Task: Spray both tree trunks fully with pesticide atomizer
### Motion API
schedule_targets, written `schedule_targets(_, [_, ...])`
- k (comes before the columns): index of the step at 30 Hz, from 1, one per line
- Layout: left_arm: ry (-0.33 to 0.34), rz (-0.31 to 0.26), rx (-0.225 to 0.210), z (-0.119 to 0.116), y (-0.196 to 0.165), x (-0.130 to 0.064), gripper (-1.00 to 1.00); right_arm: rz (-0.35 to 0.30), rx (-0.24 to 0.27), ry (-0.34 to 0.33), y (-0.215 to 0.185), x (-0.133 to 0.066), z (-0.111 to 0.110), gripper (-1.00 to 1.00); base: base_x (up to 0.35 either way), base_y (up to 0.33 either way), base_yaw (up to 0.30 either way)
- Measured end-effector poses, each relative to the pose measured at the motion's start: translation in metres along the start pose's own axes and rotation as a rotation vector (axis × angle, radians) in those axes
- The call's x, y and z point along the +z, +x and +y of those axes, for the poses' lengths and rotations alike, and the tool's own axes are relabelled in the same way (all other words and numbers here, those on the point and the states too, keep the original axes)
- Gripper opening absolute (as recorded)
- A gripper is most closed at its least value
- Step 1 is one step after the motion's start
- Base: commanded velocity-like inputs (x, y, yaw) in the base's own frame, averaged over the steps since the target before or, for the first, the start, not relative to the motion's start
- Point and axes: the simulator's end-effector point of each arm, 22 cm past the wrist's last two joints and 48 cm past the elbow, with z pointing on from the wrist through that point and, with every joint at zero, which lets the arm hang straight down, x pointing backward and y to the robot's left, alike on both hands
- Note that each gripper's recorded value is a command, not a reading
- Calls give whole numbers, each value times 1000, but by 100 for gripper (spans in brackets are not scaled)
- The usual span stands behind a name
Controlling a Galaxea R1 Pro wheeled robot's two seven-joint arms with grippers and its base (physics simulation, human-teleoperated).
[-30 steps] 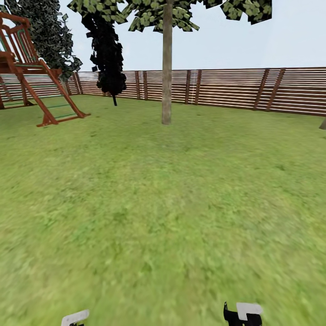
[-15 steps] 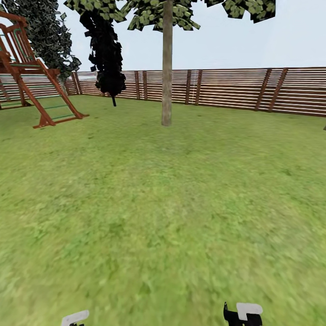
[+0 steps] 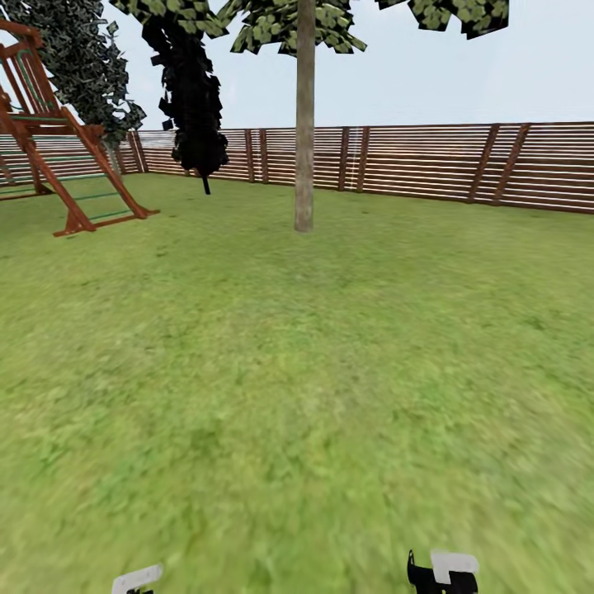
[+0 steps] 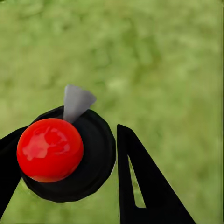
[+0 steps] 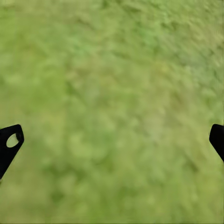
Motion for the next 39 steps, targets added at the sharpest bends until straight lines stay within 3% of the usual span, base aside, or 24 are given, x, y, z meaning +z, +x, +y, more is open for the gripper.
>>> schedule_targets(39, [0,0,1,0,0,0,-100,0,-2,0,0,0,-1,100,337,0,0])
